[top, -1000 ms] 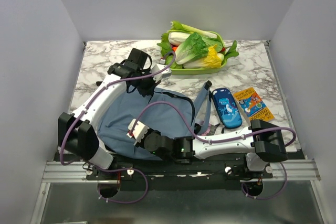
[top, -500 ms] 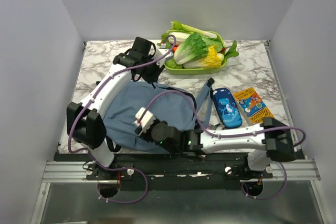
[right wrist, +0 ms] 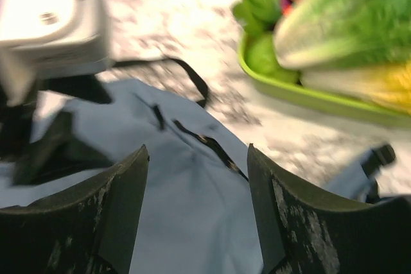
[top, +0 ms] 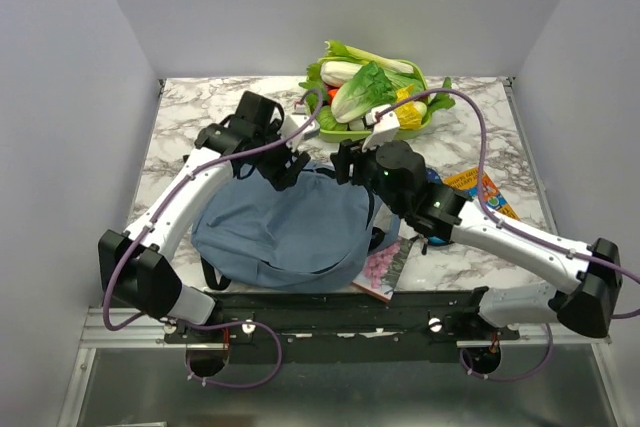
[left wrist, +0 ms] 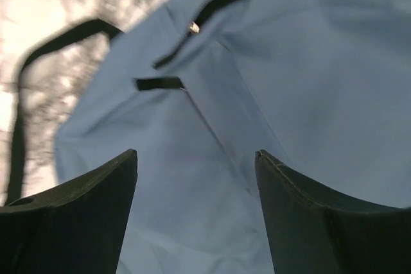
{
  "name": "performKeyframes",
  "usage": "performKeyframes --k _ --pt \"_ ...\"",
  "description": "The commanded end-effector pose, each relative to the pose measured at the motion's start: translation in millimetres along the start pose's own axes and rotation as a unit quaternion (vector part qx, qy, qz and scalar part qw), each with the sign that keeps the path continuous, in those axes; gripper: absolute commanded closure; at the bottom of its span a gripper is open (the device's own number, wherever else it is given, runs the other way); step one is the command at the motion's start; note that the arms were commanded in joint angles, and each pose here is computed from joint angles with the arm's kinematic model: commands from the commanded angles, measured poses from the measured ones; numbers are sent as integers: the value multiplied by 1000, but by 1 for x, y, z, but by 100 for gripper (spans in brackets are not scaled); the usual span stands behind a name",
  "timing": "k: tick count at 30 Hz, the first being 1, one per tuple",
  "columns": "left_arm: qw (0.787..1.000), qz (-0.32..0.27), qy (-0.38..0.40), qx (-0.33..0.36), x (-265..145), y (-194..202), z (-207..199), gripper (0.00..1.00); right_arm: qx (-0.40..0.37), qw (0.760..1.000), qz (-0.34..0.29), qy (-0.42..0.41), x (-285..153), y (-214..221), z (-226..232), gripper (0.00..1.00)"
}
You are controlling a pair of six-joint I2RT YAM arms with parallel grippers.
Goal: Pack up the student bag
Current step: Zip the student bag at the center of the board, then unzip the student bag at the center of the board.
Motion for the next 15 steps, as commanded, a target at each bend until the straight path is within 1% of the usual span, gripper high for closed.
performKeyframes --k 1,4,6,7,9,10,11,12,13,14,15 --pt "996 62 62 -3 21 37 -33 13 -10 989 138 53 5 63 -34 28" --pt "994 84 67 -5 33 48 -38 5 -1 984 166 69 7 77 -48 28" --pt "994 93 65 -5 40 53 -36 4 2 981 181 72 9 84 -54 28" --pt "994 94 63 -2 41 53 -35 6 -1 979 191 75 12 91 -56 28" --pt "993 105 58 1 46 58 -33 13 -4 976 205 79 15 98 -59 28" --pt "993 107 56 4 48 59 -31 28 -4 974 210 79 17 100 -60 28" --pt "992 110 54 7 50 60 -30 38 -6 972 219 80 21 107 -61 29" --pt "993 110 50 8 50 60 -29 51 -7 971 225 81 23 110 -62 30" --pt "993 110 38 10 49 59 -25 80 -8 970 231 82 25 114 -63 31" --pt "994 103 30 11 48 55 -23 91 -10 966 242 89 29 122 -67 34" --pt "995 95 22 15 45 49 -20 99 -8 965 248 89 31 126 -68 36"
Point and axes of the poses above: each gripper's point midway between its finger pads, its own x axis out along the fingers, its own z axis along the line the jaws close on, y = z × x, the point moved 4 cm from there along -x, back along the fingers, and after that the axes turned 3 degrees about x, right-handed, at the moved point
